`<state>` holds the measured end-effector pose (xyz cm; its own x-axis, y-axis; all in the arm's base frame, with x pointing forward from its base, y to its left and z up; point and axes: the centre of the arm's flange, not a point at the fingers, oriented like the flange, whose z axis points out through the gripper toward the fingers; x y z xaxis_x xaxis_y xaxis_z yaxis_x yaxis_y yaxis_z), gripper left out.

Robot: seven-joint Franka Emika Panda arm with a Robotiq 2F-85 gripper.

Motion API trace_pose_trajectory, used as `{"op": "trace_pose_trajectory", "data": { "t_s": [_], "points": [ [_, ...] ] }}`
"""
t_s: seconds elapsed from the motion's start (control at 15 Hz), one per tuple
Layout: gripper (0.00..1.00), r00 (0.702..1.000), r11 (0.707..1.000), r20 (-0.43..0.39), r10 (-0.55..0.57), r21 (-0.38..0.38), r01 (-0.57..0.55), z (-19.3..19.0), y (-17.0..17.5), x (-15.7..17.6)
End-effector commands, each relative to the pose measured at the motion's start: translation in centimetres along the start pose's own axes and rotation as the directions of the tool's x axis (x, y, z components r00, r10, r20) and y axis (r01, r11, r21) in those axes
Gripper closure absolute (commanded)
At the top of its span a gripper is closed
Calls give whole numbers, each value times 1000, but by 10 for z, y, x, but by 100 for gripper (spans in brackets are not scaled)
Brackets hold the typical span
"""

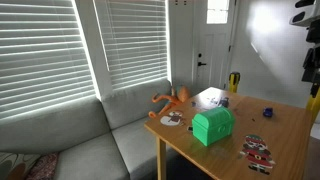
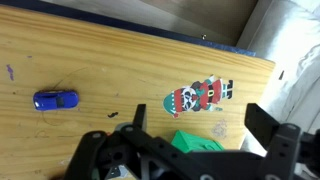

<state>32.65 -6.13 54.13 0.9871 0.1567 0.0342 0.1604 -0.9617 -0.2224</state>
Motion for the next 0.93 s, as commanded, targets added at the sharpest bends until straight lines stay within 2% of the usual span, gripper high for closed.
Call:
{"op": "trace_pose_trajectory", "data": {
  "t_s": [0.0, 0.6, 0.73, 0.87],
  "points": [
    [0, 1000, 1000, -1, 0, 0, 0, 0, 0, 0],
    [0, 1000, 1000, -1, 0, 0, 0, 0, 0, 0],
    [0, 987, 987, -21, 157, -43, -157, 3, 6, 13],
    [0, 967, 966, -51, 250, -56, -253, 6, 19, 27]
  ]
}}
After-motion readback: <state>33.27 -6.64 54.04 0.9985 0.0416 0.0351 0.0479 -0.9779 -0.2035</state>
